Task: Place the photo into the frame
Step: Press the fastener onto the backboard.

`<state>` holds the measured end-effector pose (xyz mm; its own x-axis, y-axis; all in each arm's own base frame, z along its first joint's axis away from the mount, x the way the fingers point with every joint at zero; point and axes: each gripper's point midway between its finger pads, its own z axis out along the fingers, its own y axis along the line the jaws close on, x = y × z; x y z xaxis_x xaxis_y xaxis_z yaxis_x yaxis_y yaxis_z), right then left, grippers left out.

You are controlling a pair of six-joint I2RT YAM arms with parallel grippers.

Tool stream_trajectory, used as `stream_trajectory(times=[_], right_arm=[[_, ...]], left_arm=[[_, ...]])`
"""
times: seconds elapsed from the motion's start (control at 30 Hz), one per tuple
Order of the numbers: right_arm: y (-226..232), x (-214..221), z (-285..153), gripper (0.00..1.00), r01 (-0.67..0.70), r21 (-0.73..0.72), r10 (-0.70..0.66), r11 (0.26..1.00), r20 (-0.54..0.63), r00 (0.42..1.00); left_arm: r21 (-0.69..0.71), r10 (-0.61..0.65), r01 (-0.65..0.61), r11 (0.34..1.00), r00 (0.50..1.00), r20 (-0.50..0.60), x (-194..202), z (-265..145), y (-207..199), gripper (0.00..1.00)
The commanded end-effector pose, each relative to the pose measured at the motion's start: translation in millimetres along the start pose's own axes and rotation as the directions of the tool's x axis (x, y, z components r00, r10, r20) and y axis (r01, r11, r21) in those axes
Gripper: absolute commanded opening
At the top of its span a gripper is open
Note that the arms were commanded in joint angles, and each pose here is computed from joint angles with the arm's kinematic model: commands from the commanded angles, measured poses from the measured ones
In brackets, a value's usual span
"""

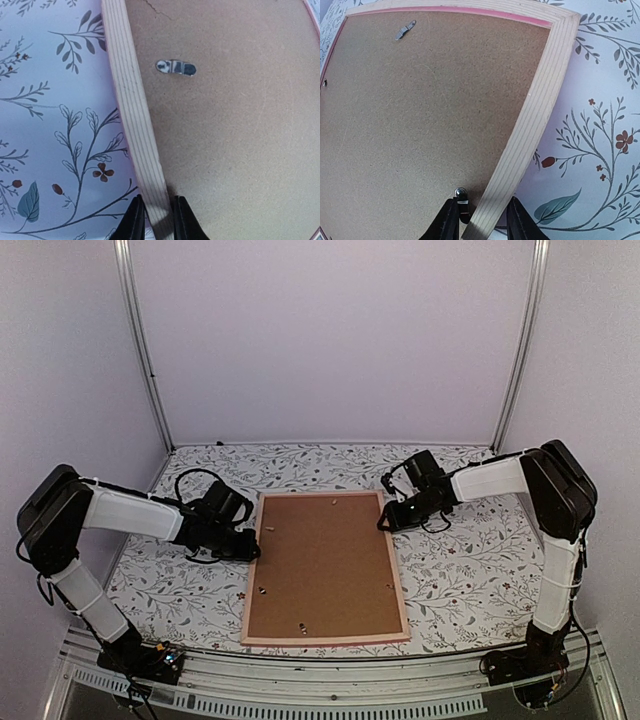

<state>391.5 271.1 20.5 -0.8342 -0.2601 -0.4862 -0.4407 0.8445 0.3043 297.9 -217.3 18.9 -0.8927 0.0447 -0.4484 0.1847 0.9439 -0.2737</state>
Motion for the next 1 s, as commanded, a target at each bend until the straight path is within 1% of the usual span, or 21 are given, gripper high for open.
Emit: stream_trajectory(times=[0.0,0.07,0.17,0.5,0.77,0.83,0.97], right_arm=[[-25,26,12,0.34,0.034,0.046,-0.031,0.998,-0.065,0.997],[-27,26,12,0.37,0.033,0.048,-0.03,0.998,-0.064,0.997],[-28,23,11,0.38,0.027,0.054,-0.024,0.998,-0.058,0.998],[-34,17,13,0.28,0.032,0.084,-0.028,0.996,-0.045,0.999],[-30,16,14,0.23,0.064,0.041,-0.062,0.997,-0.049,0.997],[-29,16,13,0.22,0.087,0.034,-0.086,0.996,-0.049,0.995],[-26,14,11,0.24,0.126,-0.006,-0.126,0.992,-0.043,0.991]], left_arm=[[-0.004,0.056,-0.056,0.998,0.998,-0.029,5,2,2,0.17],[-0.004,0.056,-0.056,0.998,0.998,-0.03,6,2,3,0.17],[-0.005,0.057,-0.058,0.998,0.998,-0.03,6,2,3,0.17],[-0.006,0.06,-0.06,0.998,0.998,-0.032,6,2,3,0.17],[-0.014,0.072,-0.072,0.997,0.997,-0.03,6,3,5,0.17],[-0.017,0.077,-0.077,0.997,0.997,-0.031,6,3,5,0.17],[-0.012,0.078,-0.078,0.997,0.997,-0.029,4,3,4,0.17]])
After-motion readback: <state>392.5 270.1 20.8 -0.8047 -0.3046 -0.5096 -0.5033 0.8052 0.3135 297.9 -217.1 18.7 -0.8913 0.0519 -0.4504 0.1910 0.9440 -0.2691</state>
